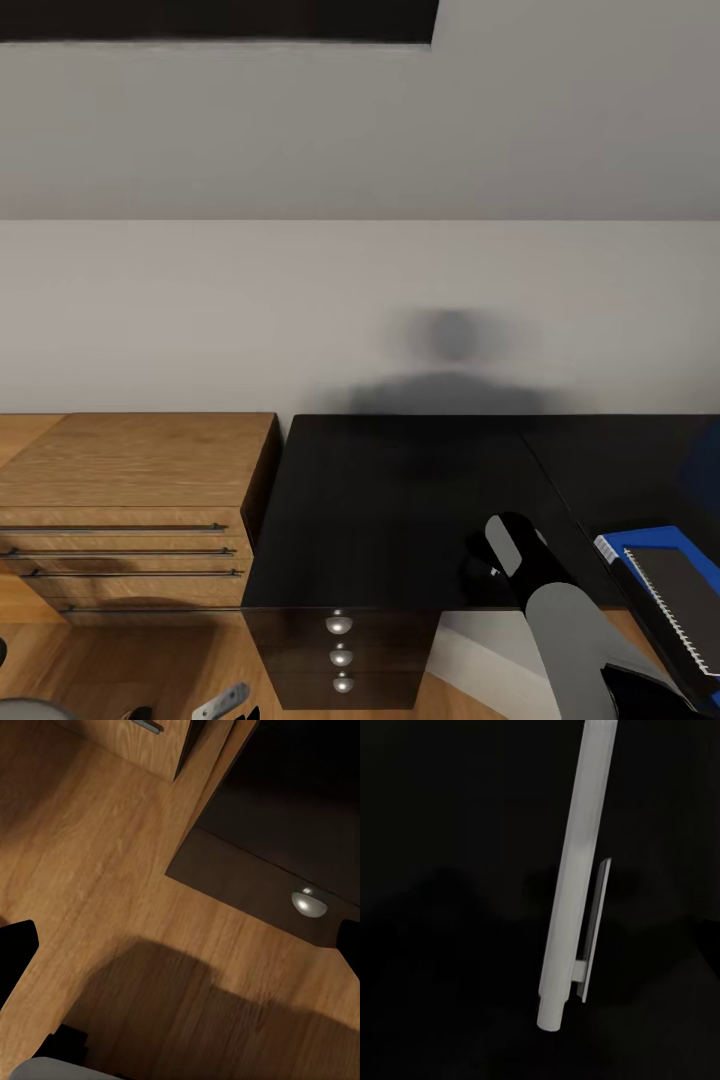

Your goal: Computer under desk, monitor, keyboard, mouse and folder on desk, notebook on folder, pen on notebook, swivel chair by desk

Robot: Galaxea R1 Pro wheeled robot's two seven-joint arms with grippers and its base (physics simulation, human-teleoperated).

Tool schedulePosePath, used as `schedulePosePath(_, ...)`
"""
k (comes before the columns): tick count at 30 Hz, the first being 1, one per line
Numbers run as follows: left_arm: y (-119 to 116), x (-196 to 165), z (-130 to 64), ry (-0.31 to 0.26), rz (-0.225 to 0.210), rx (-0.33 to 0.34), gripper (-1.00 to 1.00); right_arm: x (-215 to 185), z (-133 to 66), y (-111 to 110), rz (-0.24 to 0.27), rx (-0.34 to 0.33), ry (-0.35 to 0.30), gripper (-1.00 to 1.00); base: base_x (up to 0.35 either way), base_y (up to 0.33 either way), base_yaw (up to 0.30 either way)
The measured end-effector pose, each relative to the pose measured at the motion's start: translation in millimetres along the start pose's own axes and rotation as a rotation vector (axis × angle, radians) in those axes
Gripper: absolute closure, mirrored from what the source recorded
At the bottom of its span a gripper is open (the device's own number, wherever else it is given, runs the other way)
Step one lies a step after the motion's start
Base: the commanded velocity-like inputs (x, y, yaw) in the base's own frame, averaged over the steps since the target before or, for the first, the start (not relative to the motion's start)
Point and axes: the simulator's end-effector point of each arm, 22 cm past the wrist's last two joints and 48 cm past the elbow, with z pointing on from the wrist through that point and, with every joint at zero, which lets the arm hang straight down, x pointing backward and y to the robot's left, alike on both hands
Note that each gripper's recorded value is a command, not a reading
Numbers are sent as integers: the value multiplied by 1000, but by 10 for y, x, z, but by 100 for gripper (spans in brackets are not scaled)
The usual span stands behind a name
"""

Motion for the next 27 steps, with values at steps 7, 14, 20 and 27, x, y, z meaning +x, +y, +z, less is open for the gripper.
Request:
schedulePosePath(7,0,0,0,0,0,0,-100,-3,-1,-11,-9,4,-1,100,0,0,0)
schedulePosePath(14,0,0,0,0,0,0,-100,3,1,-1,-2,0,1,100,0,0,0)
schedulePosePath(20,0,0,0,0,0,0,-100,3,1,0,-1,-1,1,100,0,0,0)
schedulePosePath(27,0,0,0,0,0,0,-100,3,1,0,-2,-1,2,100,0,0,0)
